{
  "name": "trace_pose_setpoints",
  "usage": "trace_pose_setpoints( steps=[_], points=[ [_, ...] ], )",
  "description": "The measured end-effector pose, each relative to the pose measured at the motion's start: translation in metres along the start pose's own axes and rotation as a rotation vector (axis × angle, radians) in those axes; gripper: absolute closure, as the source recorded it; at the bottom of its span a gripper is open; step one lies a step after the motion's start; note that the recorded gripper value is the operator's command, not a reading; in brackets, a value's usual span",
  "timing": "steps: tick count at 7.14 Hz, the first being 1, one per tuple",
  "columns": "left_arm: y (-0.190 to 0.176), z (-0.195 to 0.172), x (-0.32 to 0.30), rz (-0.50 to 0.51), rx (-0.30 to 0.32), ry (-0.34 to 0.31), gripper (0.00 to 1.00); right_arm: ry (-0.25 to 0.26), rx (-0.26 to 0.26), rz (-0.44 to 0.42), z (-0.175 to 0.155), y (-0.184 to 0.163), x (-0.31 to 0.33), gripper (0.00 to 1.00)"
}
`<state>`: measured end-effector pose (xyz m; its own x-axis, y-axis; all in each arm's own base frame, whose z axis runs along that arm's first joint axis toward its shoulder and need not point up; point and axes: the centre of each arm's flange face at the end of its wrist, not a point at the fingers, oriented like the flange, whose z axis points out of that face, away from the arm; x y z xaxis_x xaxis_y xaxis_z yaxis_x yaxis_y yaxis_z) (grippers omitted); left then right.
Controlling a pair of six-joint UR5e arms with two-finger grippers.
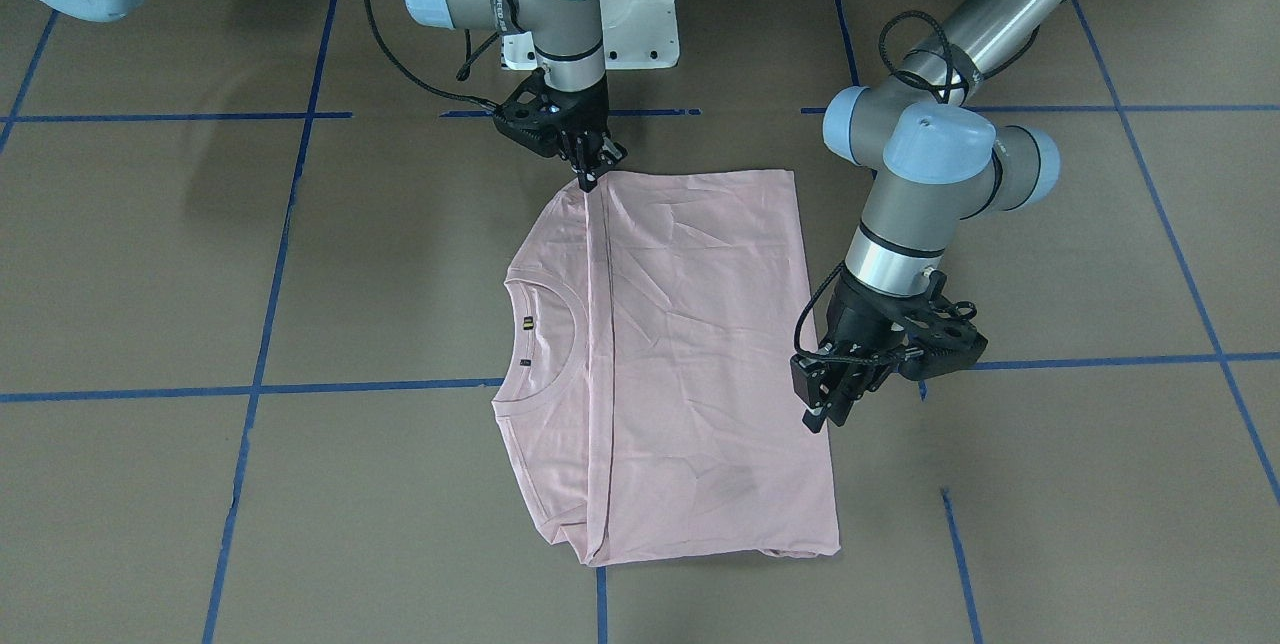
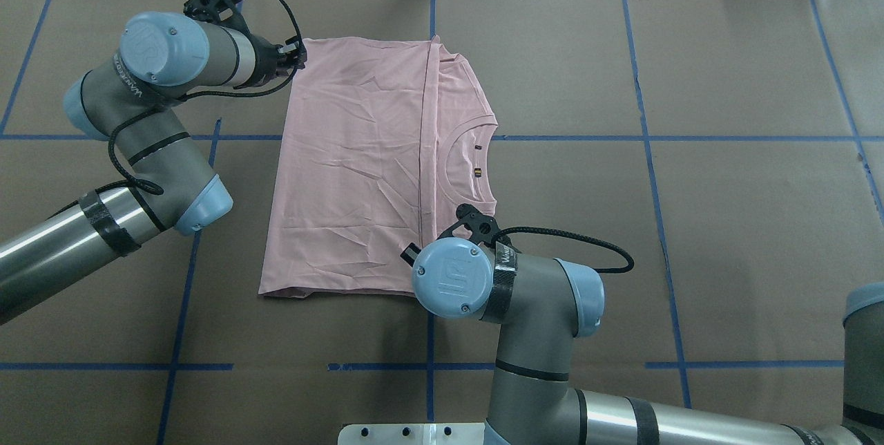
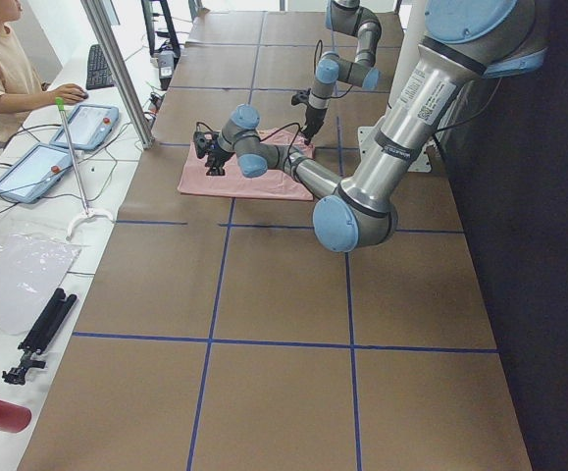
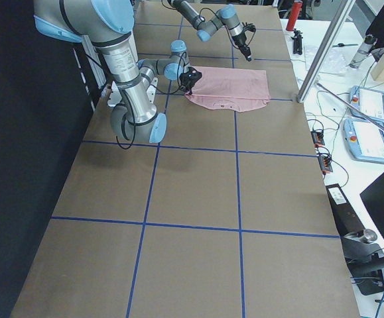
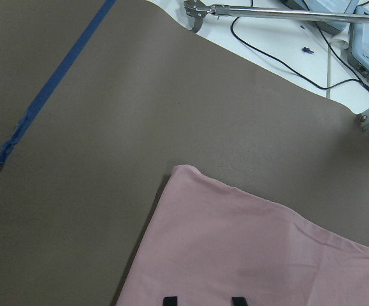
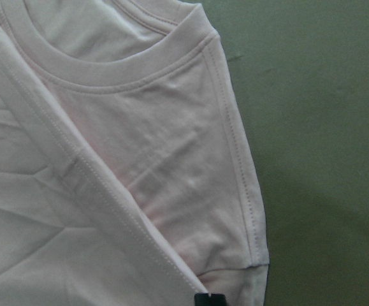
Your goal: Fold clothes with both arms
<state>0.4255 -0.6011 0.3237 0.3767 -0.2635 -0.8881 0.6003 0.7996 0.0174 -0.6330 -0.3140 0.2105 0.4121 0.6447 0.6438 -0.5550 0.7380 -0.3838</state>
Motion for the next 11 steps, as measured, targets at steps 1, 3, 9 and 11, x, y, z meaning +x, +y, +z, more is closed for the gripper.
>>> trace_pose_setpoints(
  steps=[1, 3, 9, 11],
  points=[
    [0.001, -0.003, -0.001, -0.007, -0.001, 0.002, 0.60, 0.000, 0.004, 0.001, -0.003, -0.004, -0.001, 1.00],
    [0.003, -0.004, 0.000, -0.019, -0.003, 0.004, 0.60, 0.010, 0.023, 0.007, -0.013, -0.014, -0.003, 1.00],
    [0.009, -0.001, -0.001, -0.023, -0.011, -0.002, 0.60, 0.048, 0.056, -0.003, 0.002, -0.020, 0.006, 0.40],
    [0.011, 0.000, -0.001, -0.022, -0.014, -0.002, 0.60, 0.048, 0.056, -0.007, 0.003, -0.020, 0.005, 0.28]
  ],
)
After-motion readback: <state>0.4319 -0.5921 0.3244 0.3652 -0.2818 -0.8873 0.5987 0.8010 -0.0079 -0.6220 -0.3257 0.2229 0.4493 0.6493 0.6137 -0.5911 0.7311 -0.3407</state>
